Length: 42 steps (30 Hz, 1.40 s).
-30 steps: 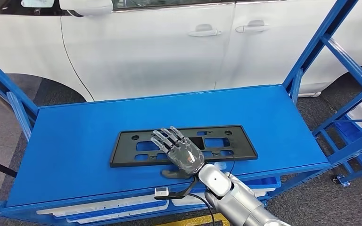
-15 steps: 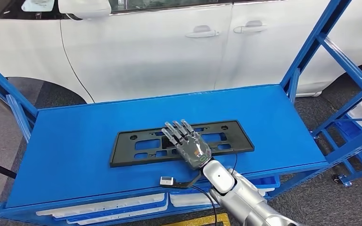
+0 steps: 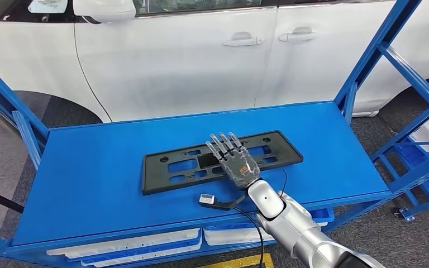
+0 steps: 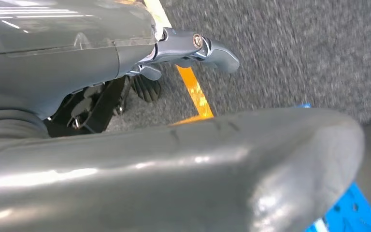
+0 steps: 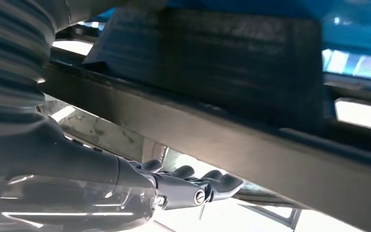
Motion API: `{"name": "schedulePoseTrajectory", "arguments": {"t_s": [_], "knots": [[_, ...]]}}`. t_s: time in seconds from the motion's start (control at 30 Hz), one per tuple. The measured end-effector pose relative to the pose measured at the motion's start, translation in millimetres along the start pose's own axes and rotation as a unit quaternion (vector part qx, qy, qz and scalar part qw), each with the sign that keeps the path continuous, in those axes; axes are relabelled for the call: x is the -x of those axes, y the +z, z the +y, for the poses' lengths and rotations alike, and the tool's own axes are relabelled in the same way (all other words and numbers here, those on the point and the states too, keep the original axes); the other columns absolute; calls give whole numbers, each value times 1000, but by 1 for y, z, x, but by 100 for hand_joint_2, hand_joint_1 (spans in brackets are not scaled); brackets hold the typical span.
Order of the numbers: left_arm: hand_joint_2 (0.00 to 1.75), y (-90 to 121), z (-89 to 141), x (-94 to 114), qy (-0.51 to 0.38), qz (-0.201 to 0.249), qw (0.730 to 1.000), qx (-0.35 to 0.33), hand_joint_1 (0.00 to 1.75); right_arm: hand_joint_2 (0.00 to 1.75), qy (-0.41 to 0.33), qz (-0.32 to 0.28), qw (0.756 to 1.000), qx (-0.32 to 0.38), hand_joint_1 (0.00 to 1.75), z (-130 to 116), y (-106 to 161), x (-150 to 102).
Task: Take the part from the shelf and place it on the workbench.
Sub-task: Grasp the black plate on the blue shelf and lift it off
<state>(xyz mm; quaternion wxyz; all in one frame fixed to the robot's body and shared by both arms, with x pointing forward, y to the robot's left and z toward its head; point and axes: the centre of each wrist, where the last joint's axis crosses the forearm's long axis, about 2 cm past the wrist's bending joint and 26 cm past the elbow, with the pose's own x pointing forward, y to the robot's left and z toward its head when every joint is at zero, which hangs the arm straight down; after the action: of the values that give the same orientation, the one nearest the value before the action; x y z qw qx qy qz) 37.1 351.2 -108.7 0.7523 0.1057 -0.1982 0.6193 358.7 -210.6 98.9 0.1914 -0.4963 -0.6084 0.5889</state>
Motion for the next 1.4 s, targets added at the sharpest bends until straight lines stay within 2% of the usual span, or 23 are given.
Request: {"name": "schedulePoseTrajectory", "arguments": {"t_s": [0.07,0.13,0.27,0.63,0.77,0.9,1.07,1.17,1.3,1.33,1.4], "knots": [[0,0,0,0,0,-1,1000,1,0,175,-1,2,1000,-6,153,2,1,2],[0,0,-1,-1,1,-2,1000,3,0,175,-2,1,1000,-13,169,5,3,3],[0,-1,-1,-2,1,-3,1000,5,0,175,-5,-3,1000,-24,175,9,8,2],[0,-1,-2,-3,2,-9,1000,10,0,175,-10,-14,999,-33,175,9,8,2],[175,-1,-1,-3,5,-32,999,21,0,175,-11,-18,999,-34,175,10,9,2],[175,-1,-2,-4,7,-59,998,30,0,175,-12,-13,999,-33,175,9,8,4],[175,-1,-3,-3,6,-53,998,26,0,175,-13,-13,999,-33,175,10,8,6],[175,-1,-3,-3,6,-51,998,26,0,175,-38,-16,999,-31,175,11,12,6],[175,-1,-2,-3,6,-48,998,28,0,175,-163,-25,986,17,175,5,12,10],[175,-1,-3,-3,7,-48,998,30,0,175,-212,-26,976,51,175,-2,9,14],[175,-1,-4,-3,9,-51,998,36,0,175,-315,-20,939,137,175,-19,2,23]]}}
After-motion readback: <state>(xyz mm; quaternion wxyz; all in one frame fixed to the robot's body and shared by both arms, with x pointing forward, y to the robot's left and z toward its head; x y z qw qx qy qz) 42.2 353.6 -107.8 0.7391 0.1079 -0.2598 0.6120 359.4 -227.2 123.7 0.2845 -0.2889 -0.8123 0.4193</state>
